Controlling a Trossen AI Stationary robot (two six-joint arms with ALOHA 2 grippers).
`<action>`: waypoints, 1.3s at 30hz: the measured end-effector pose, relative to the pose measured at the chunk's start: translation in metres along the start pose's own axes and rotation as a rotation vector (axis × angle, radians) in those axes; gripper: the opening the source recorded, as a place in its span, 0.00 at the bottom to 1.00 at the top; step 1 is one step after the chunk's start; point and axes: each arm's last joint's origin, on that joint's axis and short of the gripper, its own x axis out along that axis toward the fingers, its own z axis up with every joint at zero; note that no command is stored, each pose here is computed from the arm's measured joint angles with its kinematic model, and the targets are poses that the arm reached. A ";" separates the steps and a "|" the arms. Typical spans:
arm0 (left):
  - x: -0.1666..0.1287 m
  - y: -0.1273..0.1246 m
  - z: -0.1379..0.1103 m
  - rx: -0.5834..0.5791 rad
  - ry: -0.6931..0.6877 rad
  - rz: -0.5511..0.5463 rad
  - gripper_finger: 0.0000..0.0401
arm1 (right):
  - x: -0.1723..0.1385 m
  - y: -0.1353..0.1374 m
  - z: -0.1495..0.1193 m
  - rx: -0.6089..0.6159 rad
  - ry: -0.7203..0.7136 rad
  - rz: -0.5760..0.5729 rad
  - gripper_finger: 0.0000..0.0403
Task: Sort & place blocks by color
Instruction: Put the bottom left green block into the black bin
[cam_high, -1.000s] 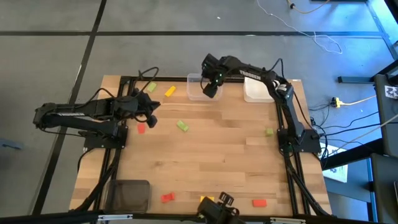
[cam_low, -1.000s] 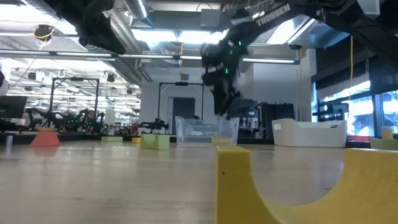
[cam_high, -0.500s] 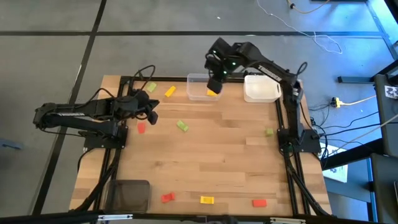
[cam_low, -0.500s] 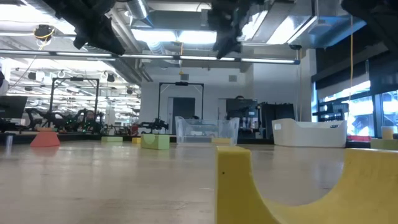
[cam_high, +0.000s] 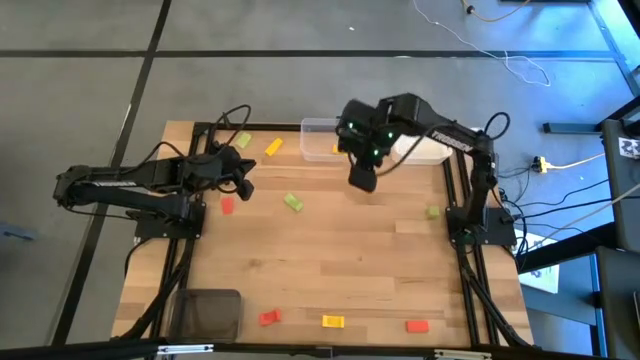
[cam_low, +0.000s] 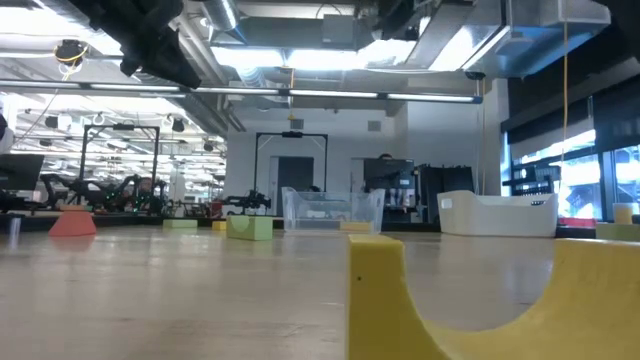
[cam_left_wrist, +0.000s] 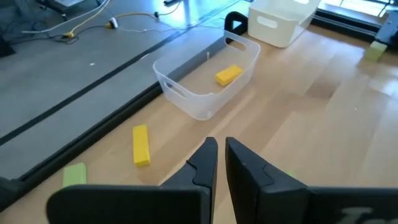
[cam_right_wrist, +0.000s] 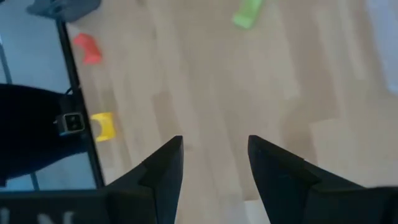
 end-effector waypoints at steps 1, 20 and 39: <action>0.000 0.000 0.000 0.012 0.000 -0.002 0.06 | 0.002 0.006 -0.001 0.003 0.011 0.004 0.45; -0.019 -0.015 0.072 0.247 0.065 -0.095 0.01 | 0.018 0.061 -0.017 -0.031 0.016 -0.130 0.45; 0.020 -0.045 0.104 0.388 0.433 0.049 0.17 | -0.039 0.078 -0.053 -0.140 -0.134 -0.132 0.37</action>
